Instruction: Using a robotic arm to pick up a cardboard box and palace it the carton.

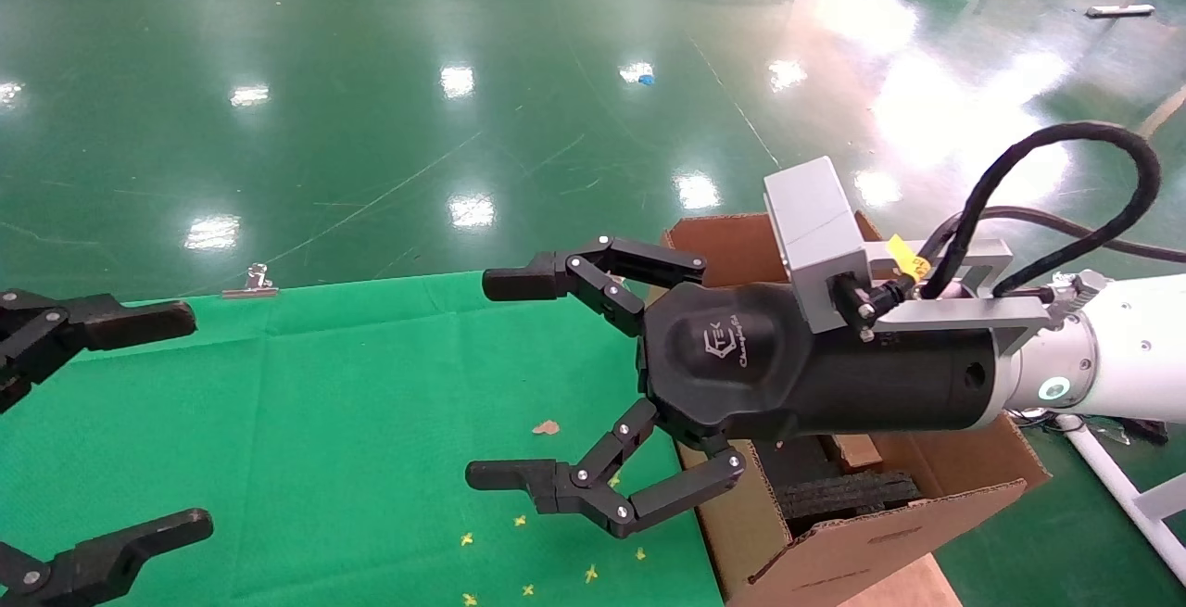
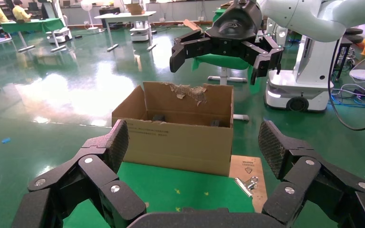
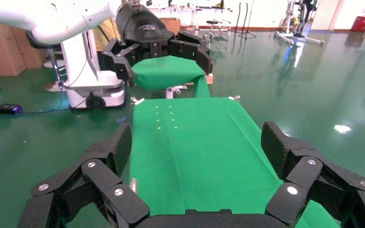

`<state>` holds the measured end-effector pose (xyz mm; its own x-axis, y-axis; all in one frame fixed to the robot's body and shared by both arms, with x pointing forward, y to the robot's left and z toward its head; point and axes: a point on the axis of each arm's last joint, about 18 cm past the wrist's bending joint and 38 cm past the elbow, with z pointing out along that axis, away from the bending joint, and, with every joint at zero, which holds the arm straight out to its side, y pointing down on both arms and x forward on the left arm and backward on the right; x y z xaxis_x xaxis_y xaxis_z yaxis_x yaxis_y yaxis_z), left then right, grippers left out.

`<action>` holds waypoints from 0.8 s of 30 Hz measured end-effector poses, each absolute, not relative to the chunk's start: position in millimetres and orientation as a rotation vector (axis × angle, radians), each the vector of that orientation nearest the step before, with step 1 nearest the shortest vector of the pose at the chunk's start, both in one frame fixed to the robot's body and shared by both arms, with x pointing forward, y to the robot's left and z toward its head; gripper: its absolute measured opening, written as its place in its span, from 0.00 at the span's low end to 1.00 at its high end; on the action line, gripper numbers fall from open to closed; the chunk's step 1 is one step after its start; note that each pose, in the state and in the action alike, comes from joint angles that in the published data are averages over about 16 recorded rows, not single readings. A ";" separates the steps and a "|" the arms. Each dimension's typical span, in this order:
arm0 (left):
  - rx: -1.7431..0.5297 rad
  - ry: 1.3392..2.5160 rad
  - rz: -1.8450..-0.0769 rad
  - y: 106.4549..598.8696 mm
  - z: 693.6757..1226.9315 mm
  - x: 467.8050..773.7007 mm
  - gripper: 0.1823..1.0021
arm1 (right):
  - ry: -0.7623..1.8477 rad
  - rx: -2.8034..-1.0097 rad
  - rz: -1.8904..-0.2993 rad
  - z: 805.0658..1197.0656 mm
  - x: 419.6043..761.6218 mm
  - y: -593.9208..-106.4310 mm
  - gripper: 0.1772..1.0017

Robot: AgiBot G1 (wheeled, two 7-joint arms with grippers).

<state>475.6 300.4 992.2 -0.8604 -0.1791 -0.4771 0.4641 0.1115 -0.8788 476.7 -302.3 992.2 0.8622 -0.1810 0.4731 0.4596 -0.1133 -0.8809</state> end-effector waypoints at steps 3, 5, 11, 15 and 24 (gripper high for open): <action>0.276 1.924 -1.799 300.4 992.2 475.6 1.00 | -0.223 -1.597 -0.551 992.2 476.8 -302.3 1.00; 0.276 1.924 -1.799 300.4 992.2 475.6 1.00 | -0.223 -1.597 -0.551 992.2 476.8 -302.3 1.00; 0.276 1.924 -1.799 300.4 992.2 475.6 1.00 | -0.223 -1.597 -0.551 992.2 476.9 -302.3 1.00; 0.276 1.924 -1.799 300.4 992.2 475.6 1.00 | -0.223 -1.597 -0.551 992.2 476.9 -302.3 1.00; 0.276 1.924 -1.799 300.4 992.2 475.6 1.00 | -0.223 -1.597 -0.551 992.2 476.9 -302.3 1.00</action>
